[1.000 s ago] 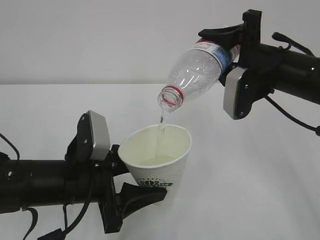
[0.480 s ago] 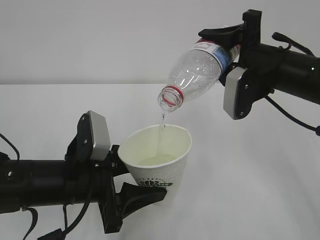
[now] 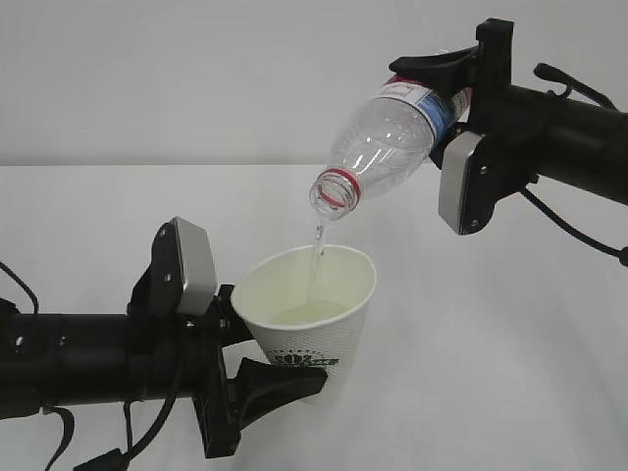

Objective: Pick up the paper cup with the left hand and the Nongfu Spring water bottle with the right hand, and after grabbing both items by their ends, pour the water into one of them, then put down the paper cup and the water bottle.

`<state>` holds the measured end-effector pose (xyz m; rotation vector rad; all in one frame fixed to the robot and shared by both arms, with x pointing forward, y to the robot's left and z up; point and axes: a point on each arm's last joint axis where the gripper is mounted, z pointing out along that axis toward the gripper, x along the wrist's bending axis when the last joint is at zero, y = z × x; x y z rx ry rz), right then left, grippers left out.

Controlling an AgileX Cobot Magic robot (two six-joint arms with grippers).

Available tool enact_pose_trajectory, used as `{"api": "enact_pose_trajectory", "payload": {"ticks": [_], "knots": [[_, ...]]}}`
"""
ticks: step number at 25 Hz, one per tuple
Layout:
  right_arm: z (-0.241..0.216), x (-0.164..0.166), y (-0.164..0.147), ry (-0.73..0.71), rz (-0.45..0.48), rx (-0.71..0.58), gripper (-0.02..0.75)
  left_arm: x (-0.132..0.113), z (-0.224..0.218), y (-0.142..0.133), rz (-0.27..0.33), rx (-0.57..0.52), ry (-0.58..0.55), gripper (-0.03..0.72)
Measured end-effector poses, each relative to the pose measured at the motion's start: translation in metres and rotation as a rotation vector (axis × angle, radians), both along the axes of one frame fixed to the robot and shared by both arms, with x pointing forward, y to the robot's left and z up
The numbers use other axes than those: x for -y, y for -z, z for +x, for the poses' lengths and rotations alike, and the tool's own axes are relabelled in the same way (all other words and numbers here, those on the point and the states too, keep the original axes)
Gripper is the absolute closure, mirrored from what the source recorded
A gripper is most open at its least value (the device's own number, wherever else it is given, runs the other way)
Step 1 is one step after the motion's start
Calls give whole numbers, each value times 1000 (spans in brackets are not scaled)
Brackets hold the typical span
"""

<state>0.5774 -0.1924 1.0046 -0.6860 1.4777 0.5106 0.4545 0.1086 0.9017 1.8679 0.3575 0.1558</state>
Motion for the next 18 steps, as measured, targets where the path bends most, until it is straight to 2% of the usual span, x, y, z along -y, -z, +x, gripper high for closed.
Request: {"api": "enact_pose_trajectory", "payload": {"ticks": [18], "knots": [[1, 1, -2, 18, 0, 16, 301, 0, 0, 0, 0, 0, 0, 220]]}}
